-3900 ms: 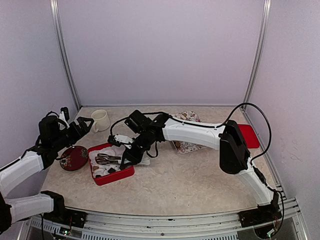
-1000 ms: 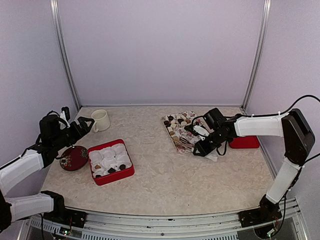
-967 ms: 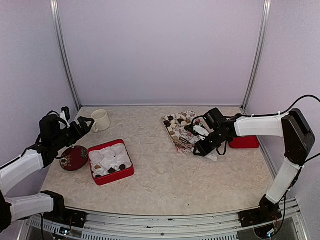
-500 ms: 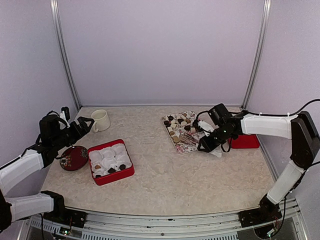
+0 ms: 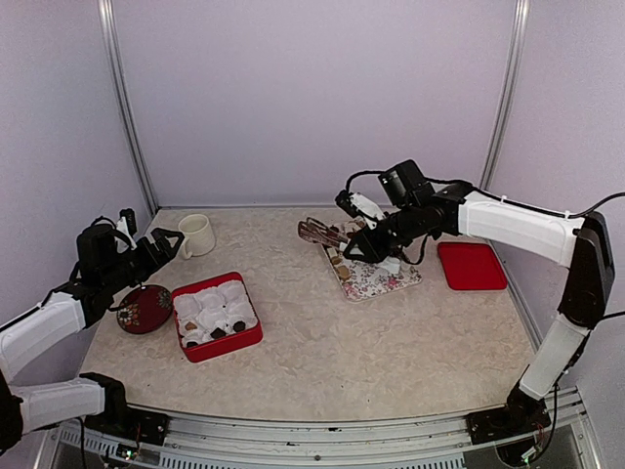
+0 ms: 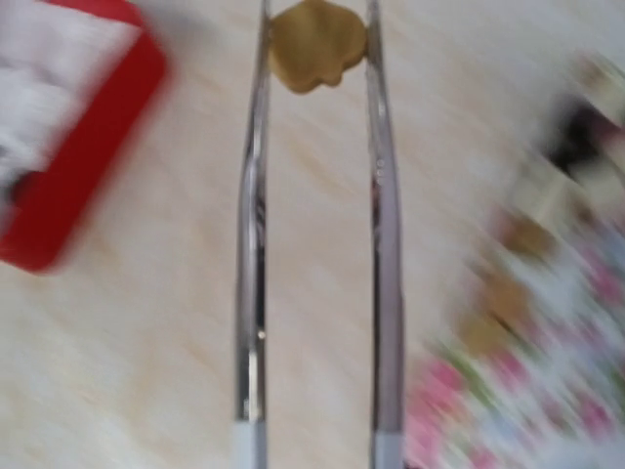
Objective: Pack the chocolate
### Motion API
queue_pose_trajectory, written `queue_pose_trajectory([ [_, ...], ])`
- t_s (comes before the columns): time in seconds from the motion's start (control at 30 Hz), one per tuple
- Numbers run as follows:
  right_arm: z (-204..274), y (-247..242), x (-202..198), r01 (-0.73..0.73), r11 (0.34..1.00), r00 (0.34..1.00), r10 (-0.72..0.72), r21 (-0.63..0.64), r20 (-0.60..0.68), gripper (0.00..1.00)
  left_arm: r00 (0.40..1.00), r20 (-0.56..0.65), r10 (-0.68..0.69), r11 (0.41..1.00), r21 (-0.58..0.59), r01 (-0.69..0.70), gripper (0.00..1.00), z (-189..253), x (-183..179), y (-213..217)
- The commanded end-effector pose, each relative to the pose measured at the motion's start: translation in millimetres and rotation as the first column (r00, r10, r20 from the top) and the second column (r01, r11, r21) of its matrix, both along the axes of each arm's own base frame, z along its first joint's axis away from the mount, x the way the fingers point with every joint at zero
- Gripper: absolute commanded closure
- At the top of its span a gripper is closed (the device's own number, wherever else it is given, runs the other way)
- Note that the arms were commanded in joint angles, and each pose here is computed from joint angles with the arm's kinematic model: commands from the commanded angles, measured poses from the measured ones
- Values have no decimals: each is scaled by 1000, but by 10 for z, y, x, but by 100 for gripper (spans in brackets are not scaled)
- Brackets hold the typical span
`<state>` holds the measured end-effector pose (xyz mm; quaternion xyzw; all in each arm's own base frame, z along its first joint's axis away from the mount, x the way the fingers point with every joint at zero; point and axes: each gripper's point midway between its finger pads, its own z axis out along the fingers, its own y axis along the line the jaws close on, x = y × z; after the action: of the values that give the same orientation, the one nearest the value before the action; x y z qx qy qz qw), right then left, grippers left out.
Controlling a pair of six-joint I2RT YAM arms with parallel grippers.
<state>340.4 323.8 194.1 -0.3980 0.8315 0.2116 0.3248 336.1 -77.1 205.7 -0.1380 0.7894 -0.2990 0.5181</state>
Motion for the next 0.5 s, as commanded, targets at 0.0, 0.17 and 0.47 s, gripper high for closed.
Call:
queue_pose_trajectory([
  [0.0,17,664,-268,-169,985,985,170,37,-12,72,999,33,11,1000,1,-11,1,121,33,30],
  [0.17,-14,1290,-546,-299,953,954,299,43,8,72,999,33,13,1000,7,-14,1,125,28,37],
  [0.47,-338,1965,-894,-421,905,905,423,51,-36,72,999,45,12,1000,4,-12,1,176,35,35],
])
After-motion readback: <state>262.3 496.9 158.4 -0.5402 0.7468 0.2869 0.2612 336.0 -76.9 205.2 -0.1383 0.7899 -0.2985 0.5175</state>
